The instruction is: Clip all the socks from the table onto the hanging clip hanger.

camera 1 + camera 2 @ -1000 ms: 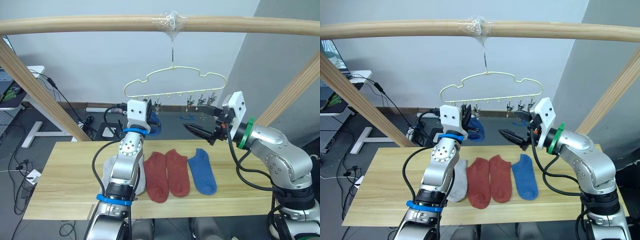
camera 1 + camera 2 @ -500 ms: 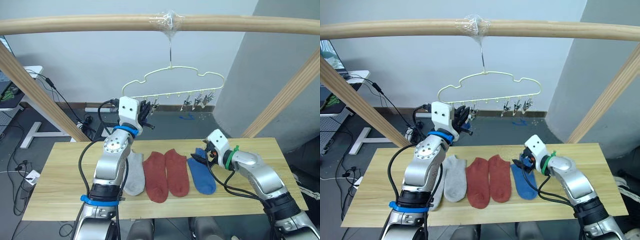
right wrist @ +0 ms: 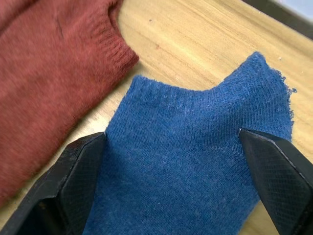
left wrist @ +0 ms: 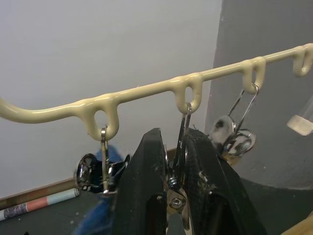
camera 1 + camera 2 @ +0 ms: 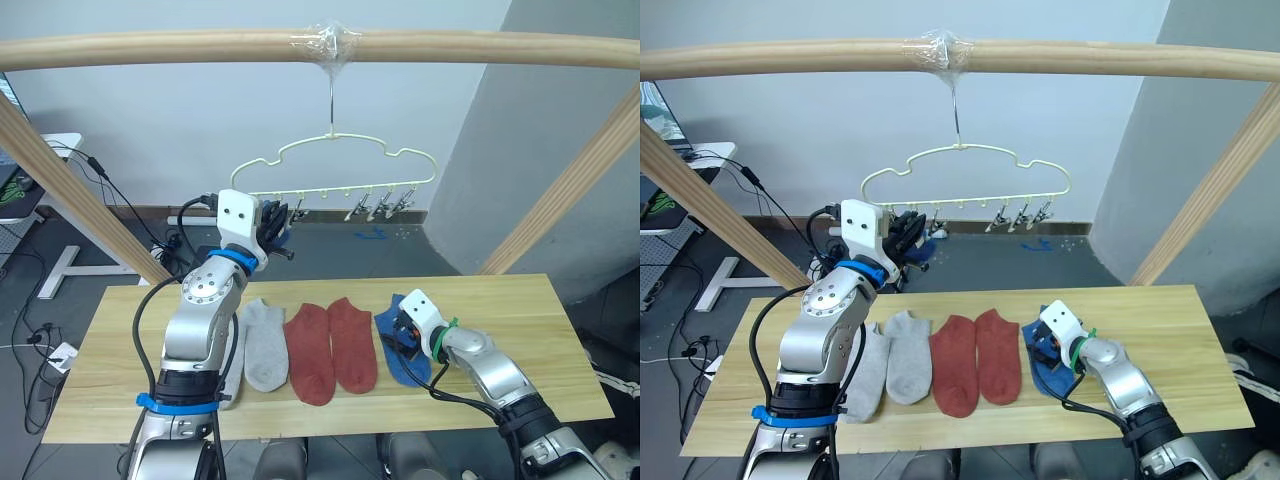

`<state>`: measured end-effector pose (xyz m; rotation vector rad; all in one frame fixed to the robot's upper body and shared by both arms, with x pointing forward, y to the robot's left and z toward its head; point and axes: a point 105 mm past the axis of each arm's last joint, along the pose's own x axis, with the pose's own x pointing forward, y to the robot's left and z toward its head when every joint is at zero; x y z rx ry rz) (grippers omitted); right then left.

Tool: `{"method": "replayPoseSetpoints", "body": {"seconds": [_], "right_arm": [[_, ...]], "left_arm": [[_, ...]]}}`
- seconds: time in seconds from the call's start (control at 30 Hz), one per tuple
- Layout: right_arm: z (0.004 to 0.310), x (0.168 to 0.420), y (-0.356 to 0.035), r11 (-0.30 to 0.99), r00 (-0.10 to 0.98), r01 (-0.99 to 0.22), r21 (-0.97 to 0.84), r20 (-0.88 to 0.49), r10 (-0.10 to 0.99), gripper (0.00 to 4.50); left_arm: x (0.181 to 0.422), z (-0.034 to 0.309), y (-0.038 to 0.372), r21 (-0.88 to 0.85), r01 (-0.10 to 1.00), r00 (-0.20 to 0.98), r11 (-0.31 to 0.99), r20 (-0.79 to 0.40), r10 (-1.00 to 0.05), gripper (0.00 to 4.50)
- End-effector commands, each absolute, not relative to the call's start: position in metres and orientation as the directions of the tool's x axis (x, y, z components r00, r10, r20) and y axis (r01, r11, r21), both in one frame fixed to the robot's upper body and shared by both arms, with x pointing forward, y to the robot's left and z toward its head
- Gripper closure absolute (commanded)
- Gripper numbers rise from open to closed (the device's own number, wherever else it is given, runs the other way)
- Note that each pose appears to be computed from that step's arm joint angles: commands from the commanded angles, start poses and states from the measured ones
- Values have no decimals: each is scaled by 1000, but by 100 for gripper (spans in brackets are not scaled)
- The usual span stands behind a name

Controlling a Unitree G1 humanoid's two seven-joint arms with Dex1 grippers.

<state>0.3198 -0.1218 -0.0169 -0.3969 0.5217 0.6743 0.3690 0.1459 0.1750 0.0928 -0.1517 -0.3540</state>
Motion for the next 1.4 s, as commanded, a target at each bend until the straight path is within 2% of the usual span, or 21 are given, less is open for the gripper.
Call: {"method": "replayPoseSetpoints", "body": {"seconds": [0.03,0.23,0.37,0.4,0.47,0.6,0.7,0.8,1.03,1.23,1.4], "right_arm": [[-41,304,-144,670,621,-706,-230,-655,430,91],[-36,306,-149,666,624,-714,-216,-628,465,288],[-20,310,-150,559,621,-766,-317,-587,519,429],[-16,310,-149,530,621,-774,-346,-577,531,448],[-4,312,-143,465,613,-790,-400,-546,572,448],[57,318,-106,312,609,-724,-616,-358,707,448],[85,318,-81,290,611,-645,-707,-249,752,448],[112,316,-53,322,594,-590,-740,-129,794,448],[127,303,-10,329,540,-576,-748,-46,841,448],[144,297,5,330,506,-562,-758,1,862,448],[146,294,10,306,490,-562,-769,-11,872,448]], "left_arm": [[365,179,148,125,336,925,933,143,-352,429],[367,180,160,93,328,931,940,136,-338,429],[364,182,157,-38,428,900,903,111,-422,429],[363,183,157,-72,442,895,894,106,-434,429],[363,186,157,-142,467,884,873,99,-456,429],[362,194,163,-443,499,848,745,75,-524,429],[359,200,161,-567,508,814,649,71,-576,429],[360,205,162,-660,482,806,575,78,-586,429],[361,214,162,-742,449,809,498,102,-579,429],[357,217,155,-744,468,783,477,99,-614,429],[356,214,153,-734,472,776,489,83,-625,429]]}}
